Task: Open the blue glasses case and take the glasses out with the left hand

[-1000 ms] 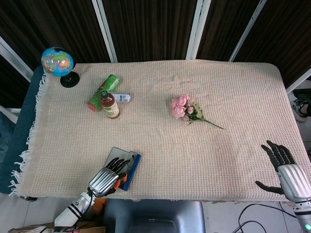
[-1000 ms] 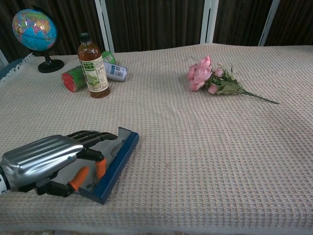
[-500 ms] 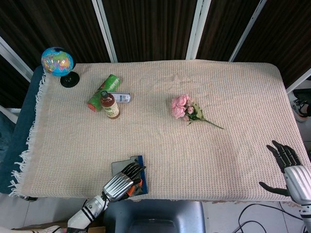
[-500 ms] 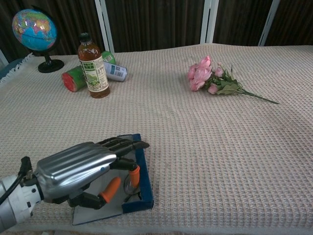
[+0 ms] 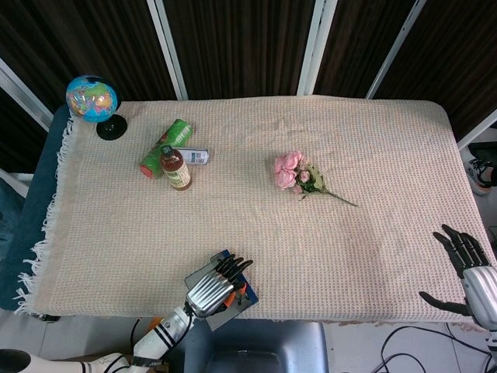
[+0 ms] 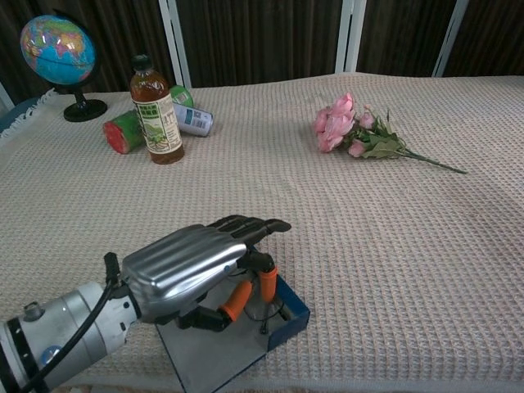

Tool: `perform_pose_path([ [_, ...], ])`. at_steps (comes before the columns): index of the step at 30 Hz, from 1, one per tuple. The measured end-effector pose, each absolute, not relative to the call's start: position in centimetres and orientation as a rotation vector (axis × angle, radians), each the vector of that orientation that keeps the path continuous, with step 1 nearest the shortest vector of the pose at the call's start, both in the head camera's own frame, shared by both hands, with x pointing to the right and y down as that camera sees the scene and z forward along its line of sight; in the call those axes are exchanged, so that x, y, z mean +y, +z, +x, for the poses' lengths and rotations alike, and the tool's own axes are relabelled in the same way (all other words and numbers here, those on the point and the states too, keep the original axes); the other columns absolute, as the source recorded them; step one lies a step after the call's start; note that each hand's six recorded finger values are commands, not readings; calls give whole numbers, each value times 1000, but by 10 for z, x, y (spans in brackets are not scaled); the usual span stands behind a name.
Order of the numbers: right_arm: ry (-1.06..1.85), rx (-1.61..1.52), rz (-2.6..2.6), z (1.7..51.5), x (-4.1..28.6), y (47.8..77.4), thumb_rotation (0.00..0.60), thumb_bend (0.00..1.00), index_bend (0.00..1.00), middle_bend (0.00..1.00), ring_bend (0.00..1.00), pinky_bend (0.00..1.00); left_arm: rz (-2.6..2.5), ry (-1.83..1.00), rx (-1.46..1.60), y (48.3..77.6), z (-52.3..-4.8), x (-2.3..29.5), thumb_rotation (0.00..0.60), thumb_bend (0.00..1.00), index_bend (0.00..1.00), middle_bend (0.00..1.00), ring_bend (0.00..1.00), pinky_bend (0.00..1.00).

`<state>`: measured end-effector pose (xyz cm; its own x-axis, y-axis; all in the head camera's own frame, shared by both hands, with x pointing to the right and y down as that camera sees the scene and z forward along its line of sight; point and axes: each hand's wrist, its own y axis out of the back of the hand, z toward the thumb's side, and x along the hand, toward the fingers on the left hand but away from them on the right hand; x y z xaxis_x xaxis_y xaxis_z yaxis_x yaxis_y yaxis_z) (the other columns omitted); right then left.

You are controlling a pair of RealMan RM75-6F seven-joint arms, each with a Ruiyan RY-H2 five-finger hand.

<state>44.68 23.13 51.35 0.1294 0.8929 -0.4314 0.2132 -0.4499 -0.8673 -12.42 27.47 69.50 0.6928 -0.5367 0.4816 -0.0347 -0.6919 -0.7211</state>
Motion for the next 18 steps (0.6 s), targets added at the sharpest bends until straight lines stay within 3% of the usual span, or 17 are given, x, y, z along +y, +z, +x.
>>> perform_pose_path([
  [18,1347,-1125,-1762,457,230,505,600,15,0,0,0,0,-2113,-961,534,718,-105,236,600,684,198,0,0,0],
])
